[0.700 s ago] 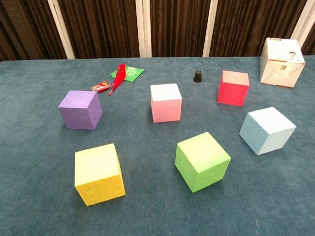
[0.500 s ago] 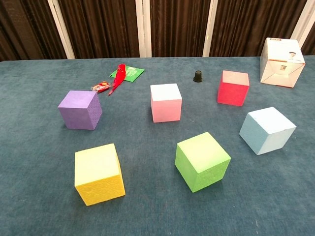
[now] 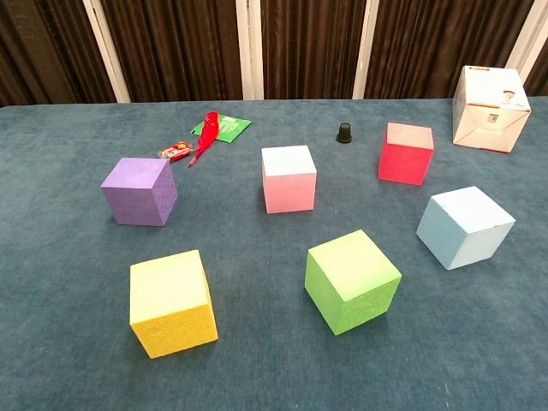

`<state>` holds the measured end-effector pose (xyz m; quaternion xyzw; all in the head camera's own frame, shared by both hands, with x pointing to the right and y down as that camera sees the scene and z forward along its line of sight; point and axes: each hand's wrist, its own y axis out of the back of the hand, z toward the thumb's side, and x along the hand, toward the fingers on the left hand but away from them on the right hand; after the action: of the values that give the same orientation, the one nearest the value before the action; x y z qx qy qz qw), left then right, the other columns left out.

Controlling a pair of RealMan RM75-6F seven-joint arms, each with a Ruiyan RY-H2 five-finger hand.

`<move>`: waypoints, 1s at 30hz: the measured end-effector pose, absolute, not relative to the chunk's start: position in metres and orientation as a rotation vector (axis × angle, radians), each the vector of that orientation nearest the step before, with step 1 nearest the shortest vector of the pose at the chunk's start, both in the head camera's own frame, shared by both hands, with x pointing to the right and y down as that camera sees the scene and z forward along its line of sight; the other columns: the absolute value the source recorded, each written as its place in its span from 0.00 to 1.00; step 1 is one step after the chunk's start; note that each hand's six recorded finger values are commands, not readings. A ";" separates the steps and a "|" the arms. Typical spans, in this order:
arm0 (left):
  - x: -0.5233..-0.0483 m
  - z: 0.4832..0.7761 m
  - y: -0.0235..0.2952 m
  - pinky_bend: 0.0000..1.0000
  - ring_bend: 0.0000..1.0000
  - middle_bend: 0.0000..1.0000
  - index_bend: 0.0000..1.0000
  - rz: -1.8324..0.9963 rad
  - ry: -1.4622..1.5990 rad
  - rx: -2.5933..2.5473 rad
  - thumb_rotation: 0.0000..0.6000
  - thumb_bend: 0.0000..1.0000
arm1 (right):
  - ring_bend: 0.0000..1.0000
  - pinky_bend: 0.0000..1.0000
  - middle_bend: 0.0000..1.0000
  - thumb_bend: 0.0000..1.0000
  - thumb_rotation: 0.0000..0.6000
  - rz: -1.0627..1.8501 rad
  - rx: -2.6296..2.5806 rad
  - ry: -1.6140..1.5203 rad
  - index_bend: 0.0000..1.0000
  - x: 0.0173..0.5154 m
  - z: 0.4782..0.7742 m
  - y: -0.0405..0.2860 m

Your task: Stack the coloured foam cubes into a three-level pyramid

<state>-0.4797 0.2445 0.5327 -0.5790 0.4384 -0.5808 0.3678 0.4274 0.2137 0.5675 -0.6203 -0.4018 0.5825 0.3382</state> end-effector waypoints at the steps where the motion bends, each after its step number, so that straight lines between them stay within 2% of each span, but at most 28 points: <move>1: -0.479 0.532 0.244 0.00 0.00 0.00 0.05 -1.488 1.126 -1.487 1.00 0.38 | 0.00 0.00 0.03 0.19 1.00 1.516 -1.626 -1.052 0.02 0.427 0.568 0.214; 9: -0.481 0.534 0.245 0.00 0.00 0.00 0.05 -1.506 1.130 -1.487 1.00 0.38 | 0.01 0.00 0.03 0.19 1.00 1.485 -1.705 -1.122 0.03 0.420 0.574 0.204; 17: -0.477 0.541 0.245 0.00 0.00 0.00 0.05 -1.524 1.105 -1.487 1.00 0.38 | 0.01 0.00 0.03 0.19 1.00 1.442 -1.861 -1.140 0.08 0.391 0.584 0.145; 30: -0.481 0.544 0.242 0.00 0.00 0.00 0.05 -1.548 1.122 -1.457 1.00 0.38 | 0.02 0.00 0.07 0.19 1.00 1.601 -1.966 -1.080 0.14 0.325 0.622 0.062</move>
<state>-0.4813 0.2425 0.5440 -0.5653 0.4354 -0.6007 0.3606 0.3245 0.0618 0.6218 -0.7003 -0.3845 0.5701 0.1917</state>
